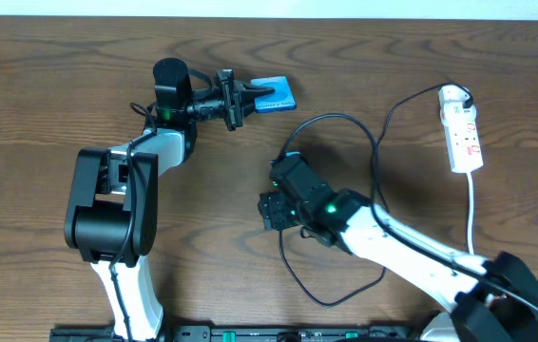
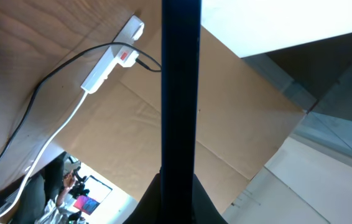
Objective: Plug charger to phone and switch on socket
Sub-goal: 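Lower the right gripper to the black cable's USB-C end and grasp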
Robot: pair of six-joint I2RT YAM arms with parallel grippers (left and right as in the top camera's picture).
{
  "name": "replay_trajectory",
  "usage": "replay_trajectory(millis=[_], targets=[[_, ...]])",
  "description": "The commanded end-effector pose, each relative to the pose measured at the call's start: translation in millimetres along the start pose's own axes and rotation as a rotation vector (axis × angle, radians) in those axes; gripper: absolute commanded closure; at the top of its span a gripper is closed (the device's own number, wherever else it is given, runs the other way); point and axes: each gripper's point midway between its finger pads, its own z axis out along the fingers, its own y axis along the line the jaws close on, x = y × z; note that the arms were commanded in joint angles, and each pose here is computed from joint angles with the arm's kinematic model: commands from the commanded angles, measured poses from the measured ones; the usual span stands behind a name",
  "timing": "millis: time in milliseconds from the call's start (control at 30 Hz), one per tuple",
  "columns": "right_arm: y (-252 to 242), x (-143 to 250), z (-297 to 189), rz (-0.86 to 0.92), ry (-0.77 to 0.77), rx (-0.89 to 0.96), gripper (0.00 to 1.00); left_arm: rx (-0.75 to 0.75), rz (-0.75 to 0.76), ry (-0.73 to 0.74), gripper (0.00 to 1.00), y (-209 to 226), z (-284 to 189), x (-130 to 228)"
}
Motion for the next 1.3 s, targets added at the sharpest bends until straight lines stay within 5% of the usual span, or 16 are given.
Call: replay_trajectory(millis=[0, 800, 1167, 1267], targets=[[5, -5, 15, 0.006, 0.019, 0.033, 0.34, 0.0, 0.078, 0.047, 0.93, -15, -1, 14], [-18, 24, 42, 0.177, 0.184, 0.173, 0.64, -0.001, 0.081, 0.049, 0.93, -15, -1, 14], [-28, 27, 50, 0.247, 0.215, 0.187, 0.99, 0.004, 0.095, 0.051, 0.93, -16, -1, 15], [-28, 25, 50, 0.252, 0.215, 0.181, 0.99, 0.004, 0.102, 0.051, 0.93, -16, -1, 15]])
